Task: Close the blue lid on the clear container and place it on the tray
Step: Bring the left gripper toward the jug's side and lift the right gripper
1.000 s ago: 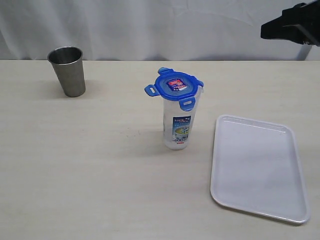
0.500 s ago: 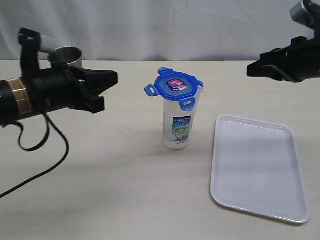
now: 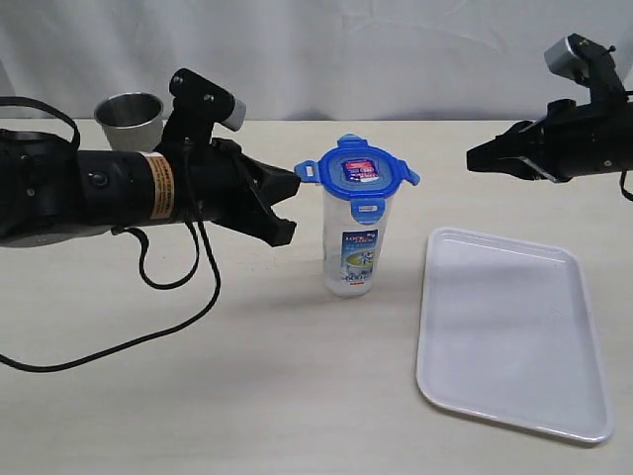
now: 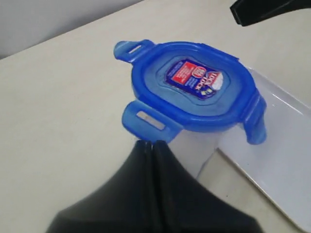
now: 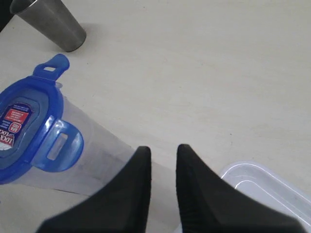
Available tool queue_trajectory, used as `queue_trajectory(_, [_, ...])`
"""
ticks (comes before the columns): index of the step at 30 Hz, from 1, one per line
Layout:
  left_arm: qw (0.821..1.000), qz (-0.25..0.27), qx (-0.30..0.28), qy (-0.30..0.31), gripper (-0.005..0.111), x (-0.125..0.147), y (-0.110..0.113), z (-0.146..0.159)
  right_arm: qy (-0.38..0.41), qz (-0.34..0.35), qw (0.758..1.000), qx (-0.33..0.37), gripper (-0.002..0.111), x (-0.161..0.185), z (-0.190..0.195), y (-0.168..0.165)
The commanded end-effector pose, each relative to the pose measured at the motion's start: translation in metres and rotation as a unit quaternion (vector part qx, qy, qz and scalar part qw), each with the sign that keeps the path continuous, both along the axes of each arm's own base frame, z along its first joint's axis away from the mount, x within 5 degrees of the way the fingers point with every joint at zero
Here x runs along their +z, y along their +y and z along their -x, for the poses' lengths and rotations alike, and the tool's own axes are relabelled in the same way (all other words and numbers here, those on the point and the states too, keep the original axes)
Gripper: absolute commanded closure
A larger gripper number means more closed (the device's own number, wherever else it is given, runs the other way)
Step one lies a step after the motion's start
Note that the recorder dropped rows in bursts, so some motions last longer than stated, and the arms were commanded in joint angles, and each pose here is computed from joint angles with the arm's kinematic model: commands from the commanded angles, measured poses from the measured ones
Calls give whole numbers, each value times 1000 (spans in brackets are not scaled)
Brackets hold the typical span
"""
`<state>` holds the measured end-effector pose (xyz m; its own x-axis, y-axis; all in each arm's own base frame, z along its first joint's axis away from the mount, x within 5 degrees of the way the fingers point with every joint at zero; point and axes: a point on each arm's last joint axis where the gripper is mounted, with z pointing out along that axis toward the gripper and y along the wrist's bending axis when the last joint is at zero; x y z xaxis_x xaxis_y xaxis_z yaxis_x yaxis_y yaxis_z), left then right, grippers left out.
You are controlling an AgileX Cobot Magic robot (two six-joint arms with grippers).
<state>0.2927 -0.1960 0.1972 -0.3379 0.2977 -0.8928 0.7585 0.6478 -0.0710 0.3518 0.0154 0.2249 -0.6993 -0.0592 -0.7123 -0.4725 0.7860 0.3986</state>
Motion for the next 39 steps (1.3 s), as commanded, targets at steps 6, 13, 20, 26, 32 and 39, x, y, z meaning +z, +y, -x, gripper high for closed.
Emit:
queue_trajectory(6, [998,-56,39,5,107,-3,8,-5,-20,-5,1000,7,89,3,-1,0])
queue_trajectory(13, [996,-33,73,-41,107,30,41,-1,-92,-28,993,62,89,41,14,13])
queue_trajectory(20, [997,27,30,-67,107,33,46,9,-118,17,990,70,89,44,15,72])
queue_trajectory(26, [997,20,28,-71,107,33,47,9,-131,34,987,92,89,45,20,110])
queue_trajectory(32, [998,8,17,-53,107,14,43,4,-87,55,990,92,89,23,8,119])
queue_trajectory(39, [999,10,5,-45,107,2,40,1,-29,80,991,104,89,5,-7,121])
